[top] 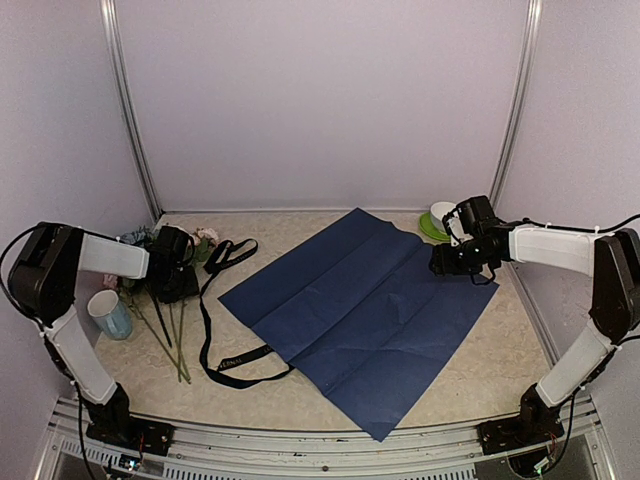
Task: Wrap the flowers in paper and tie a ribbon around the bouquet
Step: Pick up the fake flower from the center of the board, then pass from the left arm to the right
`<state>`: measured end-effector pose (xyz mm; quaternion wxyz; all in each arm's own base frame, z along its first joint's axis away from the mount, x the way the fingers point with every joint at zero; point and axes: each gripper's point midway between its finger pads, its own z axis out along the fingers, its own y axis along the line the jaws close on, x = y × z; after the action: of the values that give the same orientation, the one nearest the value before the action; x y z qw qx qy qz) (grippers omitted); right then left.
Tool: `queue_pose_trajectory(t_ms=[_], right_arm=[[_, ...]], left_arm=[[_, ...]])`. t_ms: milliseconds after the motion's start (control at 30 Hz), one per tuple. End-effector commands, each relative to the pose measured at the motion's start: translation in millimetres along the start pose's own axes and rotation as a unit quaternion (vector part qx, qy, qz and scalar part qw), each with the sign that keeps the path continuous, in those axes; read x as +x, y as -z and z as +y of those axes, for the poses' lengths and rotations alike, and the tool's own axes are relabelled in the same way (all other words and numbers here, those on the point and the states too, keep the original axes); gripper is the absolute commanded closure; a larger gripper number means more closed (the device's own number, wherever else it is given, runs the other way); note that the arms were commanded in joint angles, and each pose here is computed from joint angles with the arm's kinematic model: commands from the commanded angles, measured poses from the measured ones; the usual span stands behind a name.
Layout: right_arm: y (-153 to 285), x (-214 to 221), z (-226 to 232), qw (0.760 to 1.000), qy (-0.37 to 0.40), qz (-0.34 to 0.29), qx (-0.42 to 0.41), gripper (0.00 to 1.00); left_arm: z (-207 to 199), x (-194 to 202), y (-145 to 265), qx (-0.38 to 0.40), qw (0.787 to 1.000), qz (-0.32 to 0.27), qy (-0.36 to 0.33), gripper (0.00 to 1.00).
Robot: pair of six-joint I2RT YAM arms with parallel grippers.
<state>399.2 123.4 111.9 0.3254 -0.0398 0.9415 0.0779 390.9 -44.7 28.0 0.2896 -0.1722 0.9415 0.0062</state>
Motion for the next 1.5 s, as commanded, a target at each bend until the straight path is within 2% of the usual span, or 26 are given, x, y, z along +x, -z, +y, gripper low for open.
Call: queue_pose_trajectory(t_ms=[0,100,167,233,300,333,467,600,800,933,1000,1033,1100,1133,1200,1267,1300,1367,1433,1467], right_arm=[[1,-3,6,1.0,0.009,-0.008,-0.012,0.35],[1,-3,7,1.0,0.01,-0.009,-0.014,0.34],[1,-3,7,1.0,0.011,-0.008,-0.015,0.34],[0,-3,8,1.0,0.011,-0.007,-0.015,0.34],[0,-4,8,1.0,0.011,-0.006,-0.015,0.34],[1,-5,9,1.0,0.012,-0.007,-0.017,0.34],[4,-6,8,1.0,0.012,-0.008,-0.016,0.34],[7,-8,12,1.0,0.014,-0.011,-0.025,0.34],[21,-24,24,0.998,0.018,-0.033,-0.055,0.35],[62,-54,67,0.983,0.062,-0.112,-0.128,0.38],[101,-71,116,0.958,0.107,-0.173,-0.203,0.38],[128,-78,145,0.935,0.132,-0.209,-0.252,0.37],[182,-83,203,0.878,0.18,-0.267,-0.354,0.35],[211,-80,231,0.841,0.202,-0.286,-0.412,0.33],[257,-82,269,0.782,0.221,-0.318,-0.488,0.3],[288,-88,294,0.74,0.22,-0.333,-0.542,0.28],[299,-89,304,0.724,0.22,-0.334,-0.563,0.24],[313,-92,320,0.703,0.222,-0.34,-0.584,0.03],[319,-94,334,0.699,0.224,-0.35,-0.582,0.0],[316,-96,337,0.706,0.221,-0.352,-0.573,0.01]], left_arm=[[15,-7,-12,-0.026,1.0,0.001,0.005,0.51],[17,-2,-16,-0.029,1.0,0.005,0.003,0.54],[14,4,-19,-0.014,1.0,0.012,0.002,0.62],[7,12,-22,0.007,1.0,0.022,0.002,0.74],[5,16,-23,0.019,0.999,0.027,0.002,0.93],[5,16,-21,0.021,0.999,0.024,0.005,1.0],[14,-12,9,0.003,0.999,-0.034,0.021,1.0],[8,-59,67,0.008,0.991,-0.136,0.009,1.0],[-27,-104,179,0.003,0.955,-0.29,-0.059,1.0],[-88,-102,266,0.132,0.912,-0.376,-0.101,1.0],[-120,-91,305,0.229,0.882,-0.398,-0.107,1.0],[-135,-83,323,0.271,0.867,-0.405,-0.108,1.0],[-163,-67,355,0.342,0.835,-0.416,-0.114,1.0],[-178,-57,371,0.378,0.816,-0.42,-0.124,1.0],[-206,-35,399,0.438,0.78,-0.422,-0.144,1.0],[-230,-11,425,0.506,0.737,-0.417,-0.164,1.0],[-240,0,436,0.533,0.719,-0.412,-0.17,1.0],[-256,17,450,0.574,0.691,-0.401,-0.182,1.0],[-267,27,458,0.598,0.674,-0.392,-0.186,1.0],[-270,31,460,0.608,0.667,-0.389,-0.186,1.0]])
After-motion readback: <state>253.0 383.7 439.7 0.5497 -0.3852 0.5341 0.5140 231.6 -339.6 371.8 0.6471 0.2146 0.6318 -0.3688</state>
